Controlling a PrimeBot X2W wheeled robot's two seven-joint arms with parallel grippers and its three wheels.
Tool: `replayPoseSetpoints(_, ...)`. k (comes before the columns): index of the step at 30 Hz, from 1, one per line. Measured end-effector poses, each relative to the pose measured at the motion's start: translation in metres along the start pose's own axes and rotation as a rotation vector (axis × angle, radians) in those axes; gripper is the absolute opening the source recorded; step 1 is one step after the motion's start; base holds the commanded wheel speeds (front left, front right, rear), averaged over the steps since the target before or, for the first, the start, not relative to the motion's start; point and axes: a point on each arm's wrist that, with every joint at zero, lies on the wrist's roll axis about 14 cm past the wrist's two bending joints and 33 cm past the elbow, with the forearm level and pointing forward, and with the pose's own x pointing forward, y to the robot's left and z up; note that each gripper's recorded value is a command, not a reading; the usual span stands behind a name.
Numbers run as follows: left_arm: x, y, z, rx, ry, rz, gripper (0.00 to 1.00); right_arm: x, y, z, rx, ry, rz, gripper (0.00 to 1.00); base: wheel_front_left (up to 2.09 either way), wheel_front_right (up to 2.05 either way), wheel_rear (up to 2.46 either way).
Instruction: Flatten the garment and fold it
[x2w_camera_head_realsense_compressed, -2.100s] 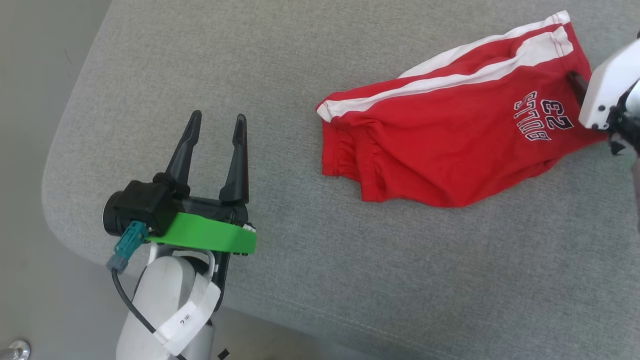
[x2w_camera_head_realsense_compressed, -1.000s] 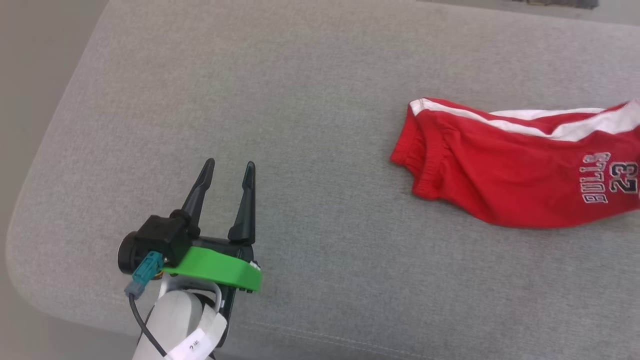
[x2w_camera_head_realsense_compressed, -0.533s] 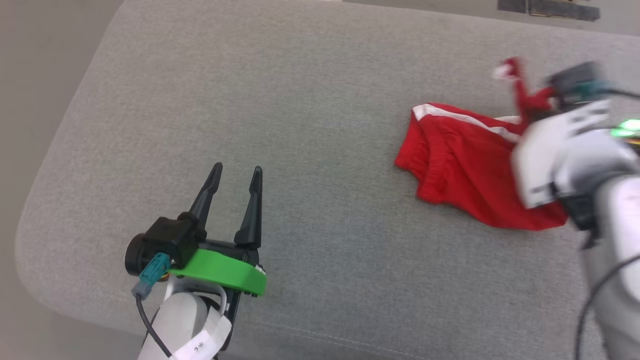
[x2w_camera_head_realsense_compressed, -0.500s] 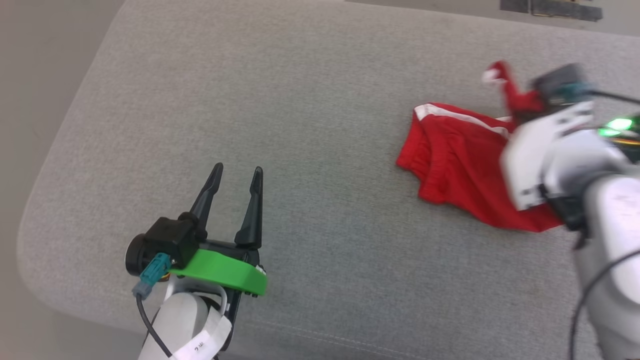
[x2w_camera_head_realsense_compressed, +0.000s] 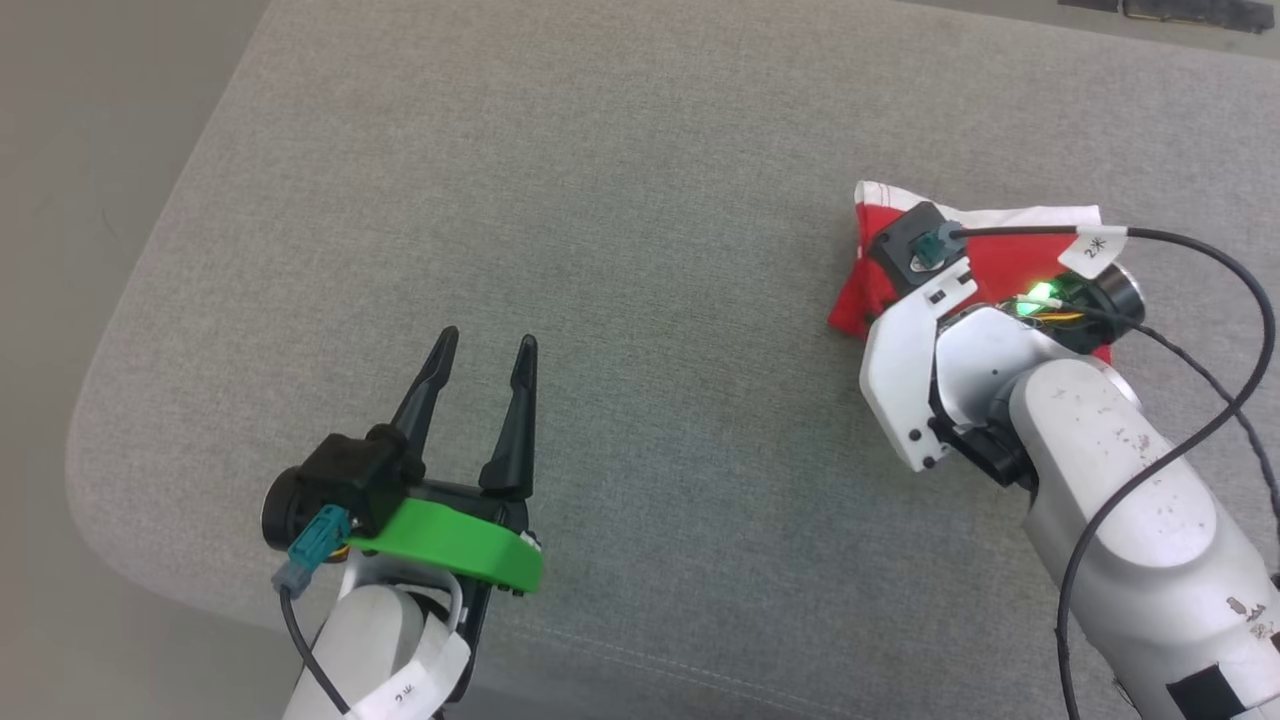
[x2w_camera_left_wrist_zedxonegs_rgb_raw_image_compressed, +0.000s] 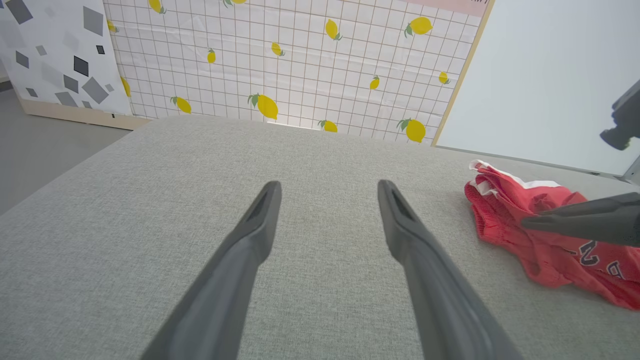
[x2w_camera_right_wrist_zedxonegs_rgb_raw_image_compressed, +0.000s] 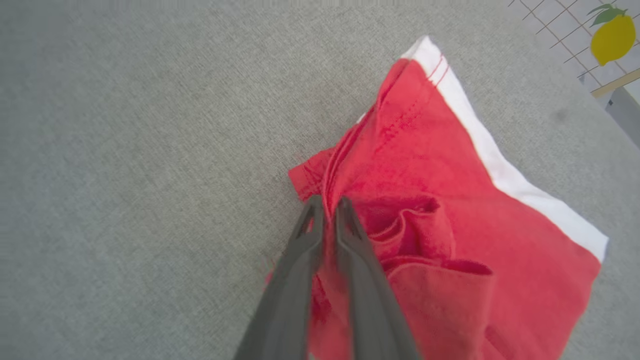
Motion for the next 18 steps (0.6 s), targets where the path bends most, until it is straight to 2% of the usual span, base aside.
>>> replayPoseSetpoints(3, 0.001, -0.001, 0.001, -0.001, -0.004, 0.001, 1.00, -0.003, 0.012, 0.011, 0.054, -0.062, 0.056, 1.00, 0.00, 0.00, 0.00)
replayPoseSetpoints(5, 0.001, -0.002, 0.003, -0.002, -0.010, -0.001, 1.00, -0.011, 0.021, 0.031, 0.128, -0.151, 0.107, 1.00, 0.00, 0.00, 0.00)
replayPoseSetpoints(7, 0.002, -0.002, 0.005, -0.004, -0.017, -0.002, 1.00, -0.022, 0.017, 0.050, 0.162, -0.251, 0.112, 1.00, 0.00, 0.00, 0.00)
replayPoseSetpoints(12, 0.002, -0.009, 0.009, -0.013, -0.032, -0.018, 1.00, -0.062, -0.032, 0.078, 0.259, -0.481, -0.011, 1.00, 0.00, 0.00, 0.00)
replayPoseSetpoints(14, 0.000, -0.012, 0.009, -0.016, -0.031, -0.026, 1.00, -0.077, -0.051, 0.077, 0.323, -0.544, -0.064, 1.00, 0.00, 0.00, 0.00)
replayPoseSetpoints(16, 0.000, -0.017, 0.010, -0.021, -0.034, -0.039, 1.00, -0.093, -0.072, 0.071, 0.458, -0.616, -0.112, 1.00, 0.00, 0.00, 0.00)
replayPoseSetpoints(18, 0.001, -0.021, 0.012, -0.024, -0.041, -0.051, 1.00, -0.104, -0.088, 0.059, 0.512, -0.633, -0.165, 1.00, 0.00, 0.00, 0.00)
